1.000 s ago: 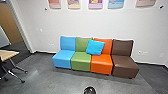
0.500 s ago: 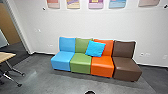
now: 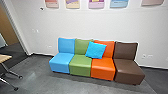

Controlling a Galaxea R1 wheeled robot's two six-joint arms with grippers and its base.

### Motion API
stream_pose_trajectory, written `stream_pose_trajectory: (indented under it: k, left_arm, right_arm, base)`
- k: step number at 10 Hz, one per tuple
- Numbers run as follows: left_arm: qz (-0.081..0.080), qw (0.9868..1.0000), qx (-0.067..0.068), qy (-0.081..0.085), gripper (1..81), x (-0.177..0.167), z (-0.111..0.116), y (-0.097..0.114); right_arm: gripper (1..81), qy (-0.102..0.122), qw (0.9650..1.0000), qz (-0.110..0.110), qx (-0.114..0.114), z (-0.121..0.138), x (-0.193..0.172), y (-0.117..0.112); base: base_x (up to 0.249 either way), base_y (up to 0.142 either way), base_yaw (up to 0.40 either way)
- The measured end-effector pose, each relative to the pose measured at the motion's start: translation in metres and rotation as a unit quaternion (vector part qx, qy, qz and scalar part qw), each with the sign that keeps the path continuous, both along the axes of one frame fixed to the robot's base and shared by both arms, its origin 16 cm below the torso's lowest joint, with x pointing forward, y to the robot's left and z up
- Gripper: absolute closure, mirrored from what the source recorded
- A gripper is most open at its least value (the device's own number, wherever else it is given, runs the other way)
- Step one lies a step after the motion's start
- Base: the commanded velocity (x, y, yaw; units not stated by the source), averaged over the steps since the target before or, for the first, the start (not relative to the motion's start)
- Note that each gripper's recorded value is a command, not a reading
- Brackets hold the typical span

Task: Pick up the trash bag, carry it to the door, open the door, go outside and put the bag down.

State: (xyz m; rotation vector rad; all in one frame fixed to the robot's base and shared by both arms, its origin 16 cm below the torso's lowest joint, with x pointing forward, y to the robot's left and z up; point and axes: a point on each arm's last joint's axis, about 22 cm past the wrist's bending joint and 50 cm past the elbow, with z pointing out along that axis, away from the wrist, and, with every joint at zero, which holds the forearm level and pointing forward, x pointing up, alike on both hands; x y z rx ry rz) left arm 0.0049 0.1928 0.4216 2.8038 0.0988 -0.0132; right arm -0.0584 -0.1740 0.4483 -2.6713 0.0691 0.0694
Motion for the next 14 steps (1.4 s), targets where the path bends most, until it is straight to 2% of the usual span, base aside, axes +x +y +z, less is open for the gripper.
stream_pose_trajectory:
  k: [4,5,8,10,12,13,14]
  left_arm:
    - [0.0,1.0,0.0,0.001,1.0,-0.001,0.0,0.0]
    - [0.0,1.0,0.0,-0.004,1.0,0.006,0.0,0.001]
    - [-0.002,1.0,-0.001,0.007,1.0,-0.008,0.0,0.0]
    - [-0.005,0.9998,-0.008,0.017,1.0,-0.013,0.003,0.0]
    - [-0.007,0.9996,-0.022,0.014,1.0,-0.004,0.009,0.007]
    - [-0.007,0.9995,-0.03,0.012,1.0,0.001,0.015,0.016]
    - [-0.007,0.9995,-0.027,0.01,1.0,0.003,0.02,0.036]
  right_arm:
    - [1.0,0.0,1.0,0.0,0.0,0.0,0.0,0.0]
    - [1.0,-0.004,1.0,0.0,0.0,-0.001,0.008,0.0]
    - [1.0,0.002,1.0,-0.001,0.003,0.003,0.0,-0.006]
    - [1.0,0.003,0.9998,-0.006,0.021,0.014,0.003,-0.004]
    - [1.0,0.003,0.9992,-0.013,0.038,0.026,0.009,-0.004]
    - [1.0,0.005,0.9985,-0.019,0.051,0.038,0.014,-0.009]
    - [1.0,0.004,0.9979,-0.022,0.062,0.049,0.019,-0.013]
  base:
    - [0.115,0.0,0.0]
    - [0.0,0.0,0.0]
    - [0.0,0.0,0.0]
    - [0.0,0.0,0.0]
    - [0.0,0.0,0.0]
    - [0.0,0.0,0.0]
    - [0.0,0.0,0.0]
